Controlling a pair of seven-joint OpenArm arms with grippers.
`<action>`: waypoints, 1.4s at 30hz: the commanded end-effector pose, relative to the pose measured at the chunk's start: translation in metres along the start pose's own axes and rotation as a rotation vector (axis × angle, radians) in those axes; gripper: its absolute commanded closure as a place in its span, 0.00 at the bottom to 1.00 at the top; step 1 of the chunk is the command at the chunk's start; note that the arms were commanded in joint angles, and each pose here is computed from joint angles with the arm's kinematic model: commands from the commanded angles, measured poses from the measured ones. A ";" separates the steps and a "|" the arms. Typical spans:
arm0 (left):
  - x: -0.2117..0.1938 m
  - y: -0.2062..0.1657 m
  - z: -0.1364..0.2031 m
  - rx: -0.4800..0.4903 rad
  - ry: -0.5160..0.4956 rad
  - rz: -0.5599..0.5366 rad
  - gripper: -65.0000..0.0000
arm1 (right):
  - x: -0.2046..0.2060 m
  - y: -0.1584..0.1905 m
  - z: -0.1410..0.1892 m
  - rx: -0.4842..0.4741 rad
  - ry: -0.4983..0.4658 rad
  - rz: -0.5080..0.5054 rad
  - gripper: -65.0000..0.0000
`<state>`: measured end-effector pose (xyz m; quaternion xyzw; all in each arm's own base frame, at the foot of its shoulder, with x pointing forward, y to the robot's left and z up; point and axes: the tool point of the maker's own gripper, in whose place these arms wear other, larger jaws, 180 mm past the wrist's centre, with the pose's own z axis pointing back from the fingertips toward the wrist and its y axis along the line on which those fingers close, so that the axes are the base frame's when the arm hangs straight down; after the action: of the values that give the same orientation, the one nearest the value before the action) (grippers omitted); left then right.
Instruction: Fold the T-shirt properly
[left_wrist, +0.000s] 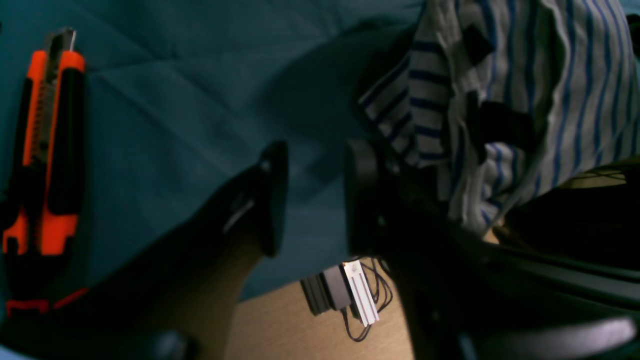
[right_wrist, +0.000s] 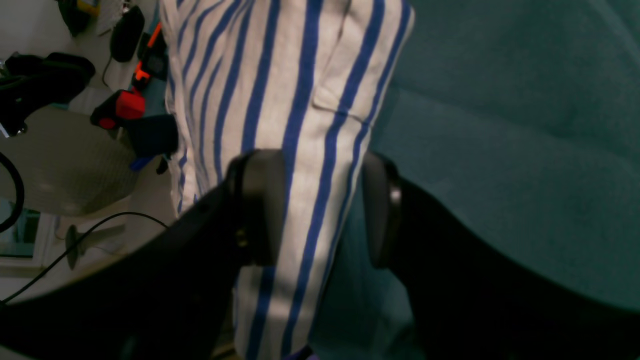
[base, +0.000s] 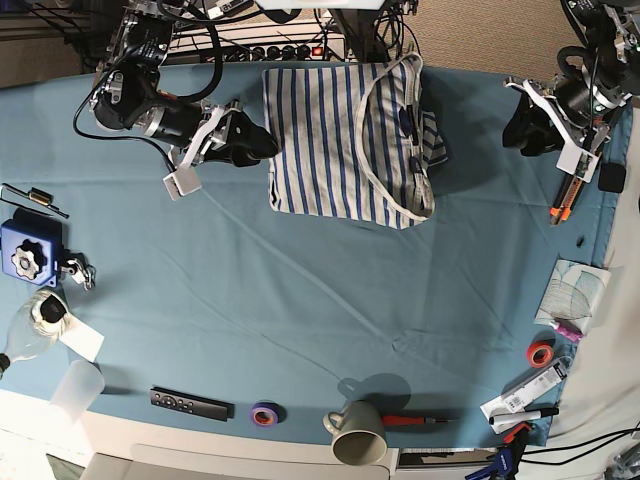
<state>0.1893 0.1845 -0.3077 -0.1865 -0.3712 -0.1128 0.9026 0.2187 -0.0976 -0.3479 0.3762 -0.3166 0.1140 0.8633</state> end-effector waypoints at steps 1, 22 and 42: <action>0.012 -0.005 0.003 -0.019 -0.045 -0.013 0.69 | 0.014 0.004 0.003 0.015 -0.047 0.021 0.60; -0.031 0.007 0.007 0.048 0.130 0.027 0.80 | 0.030 -0.030 0.079 -0.238 -0.185 0.022 0.60; 0.012 -0.018 0.008 -0.093 -0.127 0.000 0.60 | -0.003 0.006 0.021 -0.106 0.031 0.110 0.60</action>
<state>0.1830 0.1731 -0.3000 -0.2287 -0.4034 -0.1132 0.8787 0.1981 -0.1087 -0.3477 0.3033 -0.3064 0.1481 0.8901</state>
